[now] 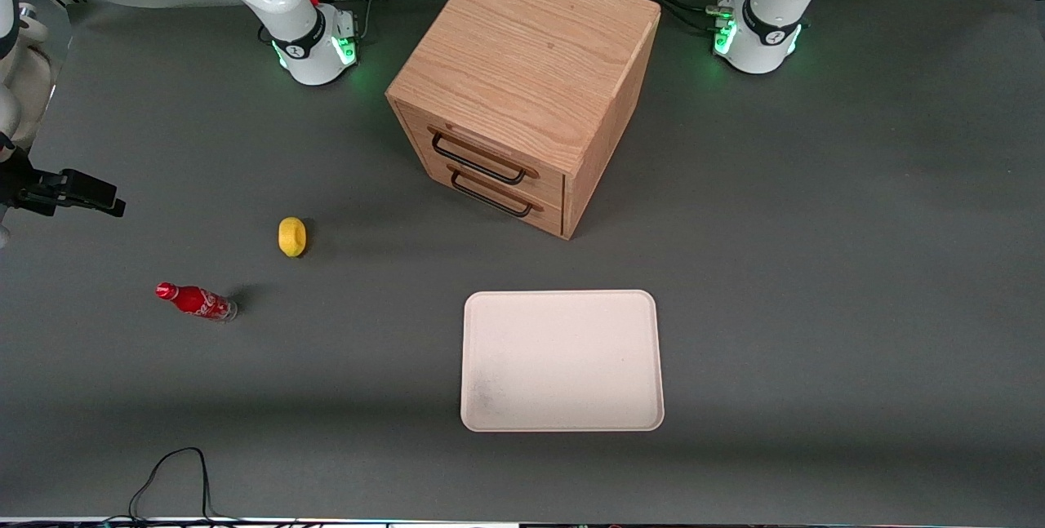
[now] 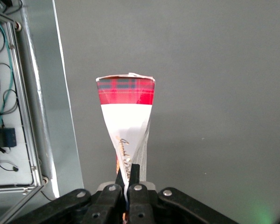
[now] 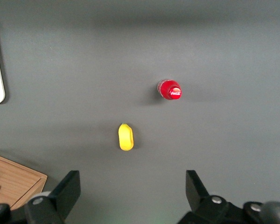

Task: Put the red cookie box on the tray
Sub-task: 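Lift the cookie box with the left gripper and carry it toward the tray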

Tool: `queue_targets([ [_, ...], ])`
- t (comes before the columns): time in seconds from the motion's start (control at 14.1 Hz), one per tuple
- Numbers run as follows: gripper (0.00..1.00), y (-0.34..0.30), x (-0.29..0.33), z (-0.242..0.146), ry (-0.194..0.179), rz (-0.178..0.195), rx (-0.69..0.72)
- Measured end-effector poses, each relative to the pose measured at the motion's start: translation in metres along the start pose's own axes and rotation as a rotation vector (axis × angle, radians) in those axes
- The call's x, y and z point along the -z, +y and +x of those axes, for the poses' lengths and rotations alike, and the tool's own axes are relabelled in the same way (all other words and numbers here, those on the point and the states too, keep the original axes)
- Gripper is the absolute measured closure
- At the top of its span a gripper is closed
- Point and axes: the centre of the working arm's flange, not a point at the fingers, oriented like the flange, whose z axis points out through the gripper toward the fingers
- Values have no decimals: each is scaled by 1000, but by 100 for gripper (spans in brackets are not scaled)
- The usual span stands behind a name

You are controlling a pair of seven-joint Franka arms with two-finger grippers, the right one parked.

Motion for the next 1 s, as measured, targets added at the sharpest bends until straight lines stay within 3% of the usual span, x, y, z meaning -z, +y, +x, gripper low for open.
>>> queue_targets([
  [0.21, 96, 49, 20, 56, 2, -4, -83],
  [0.43, 96, 137, 23, 135, -31, -25, -93],
  [0.71, 96, 261, 17, 206, -71, -35, -4],
  [1.0, 96, 398, 26, 239, -72, -19, 132],
])
